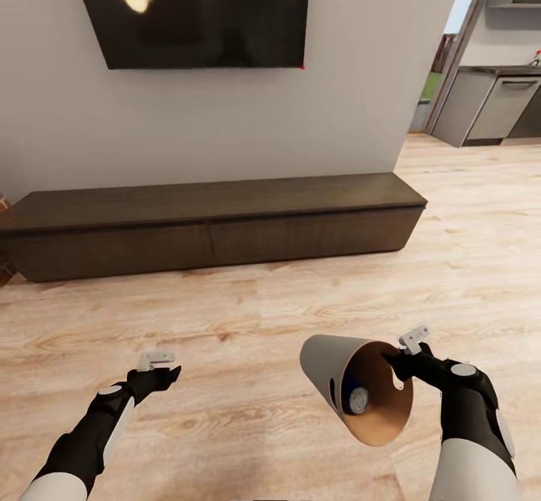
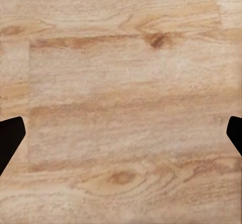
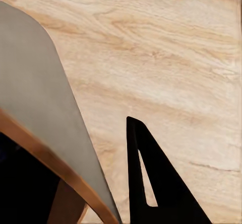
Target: Put the three can of soda from the living room inside the tash can in the kitchen.
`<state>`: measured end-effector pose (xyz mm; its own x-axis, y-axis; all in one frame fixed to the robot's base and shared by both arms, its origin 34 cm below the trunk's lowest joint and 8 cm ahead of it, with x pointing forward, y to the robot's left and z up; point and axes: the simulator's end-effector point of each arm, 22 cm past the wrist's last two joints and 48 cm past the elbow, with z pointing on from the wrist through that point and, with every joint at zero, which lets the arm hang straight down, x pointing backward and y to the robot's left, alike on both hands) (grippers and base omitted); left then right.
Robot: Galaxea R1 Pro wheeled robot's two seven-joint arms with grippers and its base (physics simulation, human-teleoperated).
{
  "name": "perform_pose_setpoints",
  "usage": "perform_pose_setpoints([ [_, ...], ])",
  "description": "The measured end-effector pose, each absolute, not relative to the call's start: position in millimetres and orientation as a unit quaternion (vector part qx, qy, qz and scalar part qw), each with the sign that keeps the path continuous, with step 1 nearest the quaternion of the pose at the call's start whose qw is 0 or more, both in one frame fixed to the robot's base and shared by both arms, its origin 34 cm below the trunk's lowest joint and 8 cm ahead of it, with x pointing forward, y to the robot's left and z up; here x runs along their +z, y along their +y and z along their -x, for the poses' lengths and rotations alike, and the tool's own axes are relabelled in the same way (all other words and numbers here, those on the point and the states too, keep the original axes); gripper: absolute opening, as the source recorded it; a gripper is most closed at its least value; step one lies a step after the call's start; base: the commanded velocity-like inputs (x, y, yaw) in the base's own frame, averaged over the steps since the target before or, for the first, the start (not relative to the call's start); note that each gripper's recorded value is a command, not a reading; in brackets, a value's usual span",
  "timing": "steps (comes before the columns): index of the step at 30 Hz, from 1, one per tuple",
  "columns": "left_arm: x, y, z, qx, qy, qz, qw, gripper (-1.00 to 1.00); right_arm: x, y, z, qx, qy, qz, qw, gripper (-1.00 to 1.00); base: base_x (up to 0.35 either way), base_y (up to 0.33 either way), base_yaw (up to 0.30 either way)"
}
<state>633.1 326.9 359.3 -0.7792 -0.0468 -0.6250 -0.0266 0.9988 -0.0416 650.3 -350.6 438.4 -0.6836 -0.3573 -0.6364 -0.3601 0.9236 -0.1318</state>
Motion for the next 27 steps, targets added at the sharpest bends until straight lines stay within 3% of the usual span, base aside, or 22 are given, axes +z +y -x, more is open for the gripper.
perform_pose_setpoints([
  [27,393.8,329.9,-603.5,-0.005,0.947,0.013,0.322,1.0,428.1,-322.9,-593.3,0.087,0.935,0.133,0.316,-1.0,0.0,0.0,0.0],
])
